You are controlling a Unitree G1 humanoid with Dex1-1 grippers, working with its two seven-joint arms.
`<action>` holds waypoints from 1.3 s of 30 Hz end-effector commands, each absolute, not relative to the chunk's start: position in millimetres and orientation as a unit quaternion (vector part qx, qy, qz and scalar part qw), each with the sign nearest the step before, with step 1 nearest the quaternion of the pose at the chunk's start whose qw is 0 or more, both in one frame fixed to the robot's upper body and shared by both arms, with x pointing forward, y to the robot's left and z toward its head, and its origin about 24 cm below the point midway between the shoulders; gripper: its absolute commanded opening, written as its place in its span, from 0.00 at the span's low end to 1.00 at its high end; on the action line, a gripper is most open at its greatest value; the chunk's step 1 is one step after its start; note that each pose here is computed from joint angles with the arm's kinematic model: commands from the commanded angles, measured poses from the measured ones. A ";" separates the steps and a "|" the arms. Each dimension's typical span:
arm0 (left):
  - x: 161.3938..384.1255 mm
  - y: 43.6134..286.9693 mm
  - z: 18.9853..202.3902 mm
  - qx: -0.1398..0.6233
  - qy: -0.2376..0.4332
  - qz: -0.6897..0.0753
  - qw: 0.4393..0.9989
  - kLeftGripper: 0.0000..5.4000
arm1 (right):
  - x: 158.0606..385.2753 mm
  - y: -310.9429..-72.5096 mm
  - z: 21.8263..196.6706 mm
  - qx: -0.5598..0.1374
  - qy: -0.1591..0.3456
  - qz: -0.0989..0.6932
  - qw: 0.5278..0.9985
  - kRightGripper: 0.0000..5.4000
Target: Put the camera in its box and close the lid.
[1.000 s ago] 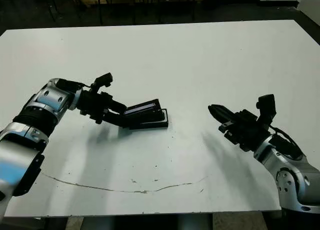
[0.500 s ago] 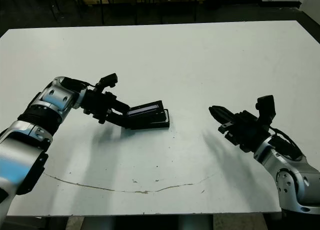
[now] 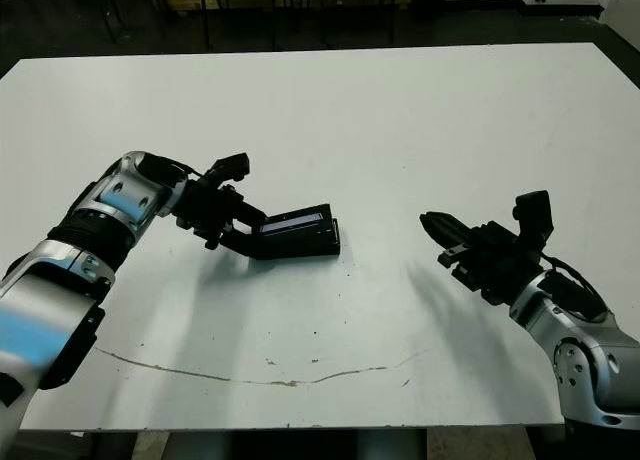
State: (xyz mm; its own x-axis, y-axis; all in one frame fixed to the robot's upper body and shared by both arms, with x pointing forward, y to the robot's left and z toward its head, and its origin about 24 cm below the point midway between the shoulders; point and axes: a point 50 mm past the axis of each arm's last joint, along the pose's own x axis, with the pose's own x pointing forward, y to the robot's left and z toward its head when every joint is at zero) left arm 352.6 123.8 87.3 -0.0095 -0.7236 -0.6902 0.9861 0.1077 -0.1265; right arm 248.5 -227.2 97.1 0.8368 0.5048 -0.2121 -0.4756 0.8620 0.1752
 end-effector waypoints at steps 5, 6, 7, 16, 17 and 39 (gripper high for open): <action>342.0 105.7 64.0 0.215 0.352 -0.645 0.644 0.49 | 245.8 -232.0 90.7 0.047 0.142 0.246 0.958 0.00; 342.0 104.3 64.2 0.214 0.351 -0.646 0.644 0.49 | 246.0 -232.2 89.8 0.051 0.143 0.246 0.957 0.00; 342.0 102.7 64.6 0.214 0.349 -0.647 0.643 0.49 | 246.0 -232.1 89.2 0.054 0.142 0.247 0.957 0.00; 343.8 91.1 72.1 0.219 0.328 -0.659 0.641 0.49 | 244.5 -230.9 89.2 0.040 0.137 0.244 0.959 0.00; 344.2 90.3 72.8 0.221 0.330 -0.657 0.641 0.49 | 244.2 -231.0 89.2 0.038 0.140 0.244 0.959 0.00; 344.9 78.9 85.5 0.287 0.320 -0.664 0.612 0.49 | 241.4 -225.9 86.9 0.067 0.128 0.257 0.955 0.00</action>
State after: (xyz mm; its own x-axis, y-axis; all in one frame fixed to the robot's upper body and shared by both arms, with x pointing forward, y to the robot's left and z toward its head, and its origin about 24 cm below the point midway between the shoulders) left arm 354.7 99.3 98.8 -0.0166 -0.6260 -0.7796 0.9987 0.0280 -0.0437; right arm 243.9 -225.6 91.1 0.8370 0.5058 -0.2089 -0.4763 0.8613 0.1770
